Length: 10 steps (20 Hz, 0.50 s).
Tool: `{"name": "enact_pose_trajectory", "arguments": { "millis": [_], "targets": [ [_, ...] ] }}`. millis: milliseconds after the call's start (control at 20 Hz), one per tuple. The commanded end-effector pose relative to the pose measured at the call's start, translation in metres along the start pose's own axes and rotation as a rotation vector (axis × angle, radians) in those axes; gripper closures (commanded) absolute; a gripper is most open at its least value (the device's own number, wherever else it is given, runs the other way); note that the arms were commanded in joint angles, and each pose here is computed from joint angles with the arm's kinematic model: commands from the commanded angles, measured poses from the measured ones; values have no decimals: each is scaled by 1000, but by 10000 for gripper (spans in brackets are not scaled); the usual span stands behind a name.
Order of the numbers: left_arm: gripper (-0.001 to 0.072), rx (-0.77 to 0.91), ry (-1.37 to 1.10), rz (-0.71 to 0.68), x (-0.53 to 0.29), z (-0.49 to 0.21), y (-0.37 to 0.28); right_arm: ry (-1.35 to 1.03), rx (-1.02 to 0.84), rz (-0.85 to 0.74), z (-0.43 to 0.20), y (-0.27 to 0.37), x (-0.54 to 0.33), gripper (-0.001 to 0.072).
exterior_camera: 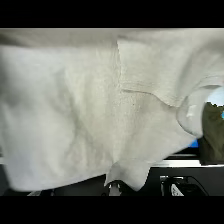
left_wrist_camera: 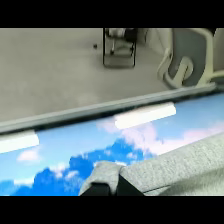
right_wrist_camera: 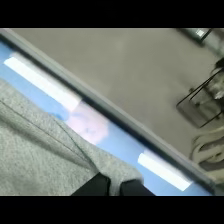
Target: Fold the shirts.
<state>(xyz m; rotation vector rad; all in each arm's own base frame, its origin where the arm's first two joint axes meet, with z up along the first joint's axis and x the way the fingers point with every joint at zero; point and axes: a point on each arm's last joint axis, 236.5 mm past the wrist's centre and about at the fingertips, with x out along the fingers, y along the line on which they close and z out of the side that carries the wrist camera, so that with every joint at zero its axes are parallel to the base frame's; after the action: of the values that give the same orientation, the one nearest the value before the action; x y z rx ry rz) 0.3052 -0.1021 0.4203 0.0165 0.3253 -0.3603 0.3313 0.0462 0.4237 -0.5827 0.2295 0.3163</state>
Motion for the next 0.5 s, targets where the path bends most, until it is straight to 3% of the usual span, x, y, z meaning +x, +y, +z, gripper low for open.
{"name": "enact_pose_trajectory", "arguments": {
  "millis": [0,200,450],
  "targets": [
    [671,-33,318,29,95,-101,22,253,58,159,-85,12,113,692],
    [671,-95,481,54,215,-208,44,257,246,202,-146,23,256,692],
    [670,-237,631,54,297,-291,49,331,546,245,-207,57,329,691]
  ]
}}
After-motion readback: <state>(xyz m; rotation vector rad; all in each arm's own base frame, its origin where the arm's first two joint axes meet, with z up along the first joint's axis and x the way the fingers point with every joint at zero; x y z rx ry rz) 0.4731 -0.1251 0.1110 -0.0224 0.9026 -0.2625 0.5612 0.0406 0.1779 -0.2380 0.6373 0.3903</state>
